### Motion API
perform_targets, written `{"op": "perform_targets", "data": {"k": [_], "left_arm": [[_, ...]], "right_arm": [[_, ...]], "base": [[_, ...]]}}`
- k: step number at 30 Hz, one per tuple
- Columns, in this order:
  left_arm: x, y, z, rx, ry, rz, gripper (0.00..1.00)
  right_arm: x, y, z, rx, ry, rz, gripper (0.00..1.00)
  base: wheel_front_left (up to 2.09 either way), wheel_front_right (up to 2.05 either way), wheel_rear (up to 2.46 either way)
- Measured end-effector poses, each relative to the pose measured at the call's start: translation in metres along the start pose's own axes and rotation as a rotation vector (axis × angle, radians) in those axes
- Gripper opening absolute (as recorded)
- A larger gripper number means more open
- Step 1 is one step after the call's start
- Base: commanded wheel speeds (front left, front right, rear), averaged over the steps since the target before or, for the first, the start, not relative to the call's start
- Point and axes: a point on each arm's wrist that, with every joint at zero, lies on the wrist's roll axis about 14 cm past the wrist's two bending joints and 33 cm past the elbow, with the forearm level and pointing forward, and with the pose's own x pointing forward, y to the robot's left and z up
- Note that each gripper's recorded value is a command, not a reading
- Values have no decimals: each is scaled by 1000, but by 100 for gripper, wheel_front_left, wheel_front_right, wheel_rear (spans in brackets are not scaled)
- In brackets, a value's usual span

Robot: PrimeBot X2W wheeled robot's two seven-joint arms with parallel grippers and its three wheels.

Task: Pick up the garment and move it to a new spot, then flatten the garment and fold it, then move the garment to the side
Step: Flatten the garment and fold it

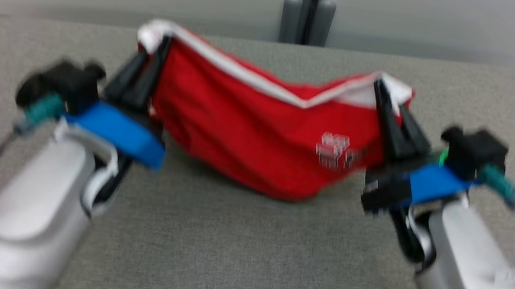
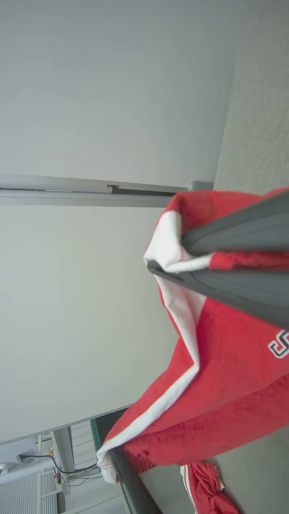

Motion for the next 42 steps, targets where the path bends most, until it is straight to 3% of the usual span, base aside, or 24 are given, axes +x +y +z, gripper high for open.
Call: {"op": "perform_targets", "data": {"k": [4,11,16,21,25,30,36,42], "left_arm": [[55,17,35,50,-63,-35,0],[142,32,88,134,-175,-90,0],[184,21,131,139,-289,-142,0],[199,18,144,173,-322,-169,0],[201,18,135,144,-306,-178,0],[186,38,75,65,-194,-130,0],[131,41,-12,-42,-39,-85,0],[60,28,-57,-125,58,-43,0]], "right_arm": [[57,-3,32,-58,-78,50,0],[142,-44,93,-50,-227,3,0],[178,-78,131,-44,-313,-52,0],[197,-75,143,-69,-338,-28,0],[199,-70,125,-61,-299,-5,0],[182,-66,56,25,-173,-1,0],[131,-53,-26,135,-12,-9,0],[63,-37,-78,193,130,-21,0]], "base": [[0,0,0],[0,0,0],[0,0,0],[0,0,0],[0,0,0],[0,0,0],[0,0,0],[0,0,0]]}}
